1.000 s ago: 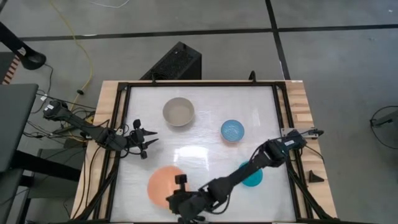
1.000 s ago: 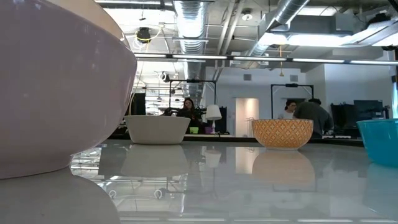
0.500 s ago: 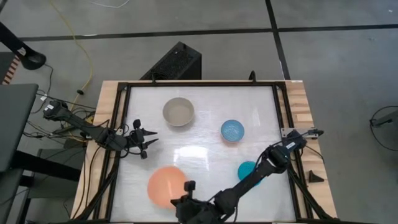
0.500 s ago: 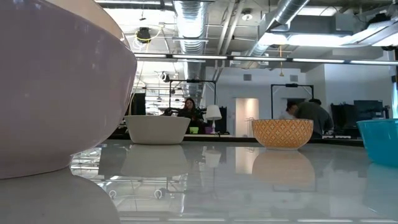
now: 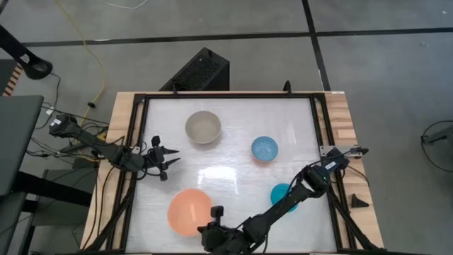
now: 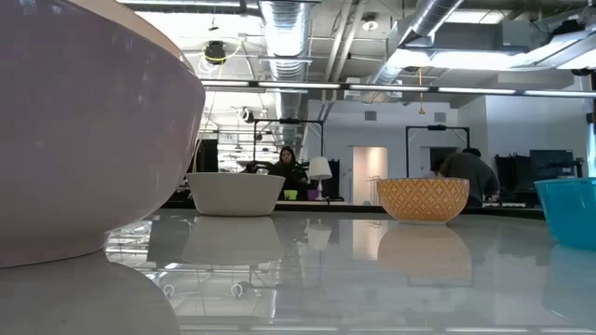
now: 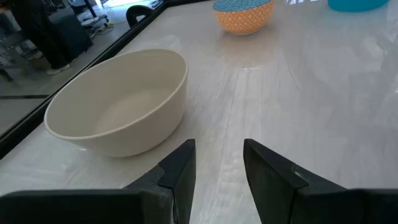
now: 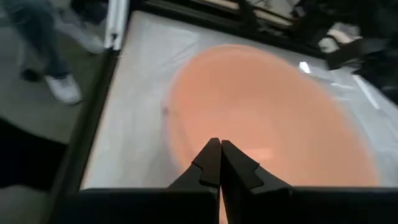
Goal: Nest bowls inside each other
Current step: Stack the bottom orange bowl on top of the white bowl, then stack the gray bowl on top of the orange bowl
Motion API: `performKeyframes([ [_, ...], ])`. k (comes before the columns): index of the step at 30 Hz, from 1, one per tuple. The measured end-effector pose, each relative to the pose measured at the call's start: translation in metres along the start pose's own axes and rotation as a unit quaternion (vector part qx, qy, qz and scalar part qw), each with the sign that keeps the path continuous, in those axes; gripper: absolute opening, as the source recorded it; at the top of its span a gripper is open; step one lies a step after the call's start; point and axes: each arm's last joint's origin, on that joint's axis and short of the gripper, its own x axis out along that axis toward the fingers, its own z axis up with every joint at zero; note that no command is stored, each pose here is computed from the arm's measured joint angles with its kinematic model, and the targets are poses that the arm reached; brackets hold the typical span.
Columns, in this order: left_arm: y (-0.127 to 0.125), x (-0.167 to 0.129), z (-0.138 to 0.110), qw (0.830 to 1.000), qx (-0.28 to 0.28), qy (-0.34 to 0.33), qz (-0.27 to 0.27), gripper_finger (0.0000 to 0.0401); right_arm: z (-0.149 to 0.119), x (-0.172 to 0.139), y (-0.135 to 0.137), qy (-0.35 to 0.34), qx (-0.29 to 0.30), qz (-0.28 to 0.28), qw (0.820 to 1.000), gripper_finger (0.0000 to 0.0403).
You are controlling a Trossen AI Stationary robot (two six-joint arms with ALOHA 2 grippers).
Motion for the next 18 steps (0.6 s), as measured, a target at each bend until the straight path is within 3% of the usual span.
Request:
performKeyframes([
  [7,0.0,0.0,0.0,1.0,0.0,0.0,0.0,0.0125,0.002,0.001,-0.005,0.005,-0.022,0.001,1.0,0.0032],
  [11,0.0,0.0,0.0,1.0,0.0,0.0,0.0,0.0125,0.028,-0.009,-0.025,-0.014,-0.039,-0.036,0.999,0.0035],
  [14,0.0,0.0,0.0,1.0,0.0,0.0,0.0,0.0125,0.052,-0.015,-0.064,-0.009,-0.043,-0.053,0.998,0.0034],
  [18,0.0,0.0,0.0,1.0,0.0,0.0,0.0,0.0125,0.073,-0.012,-0.148,0.035,0.011,-0.064,0.997,0.0044],
])
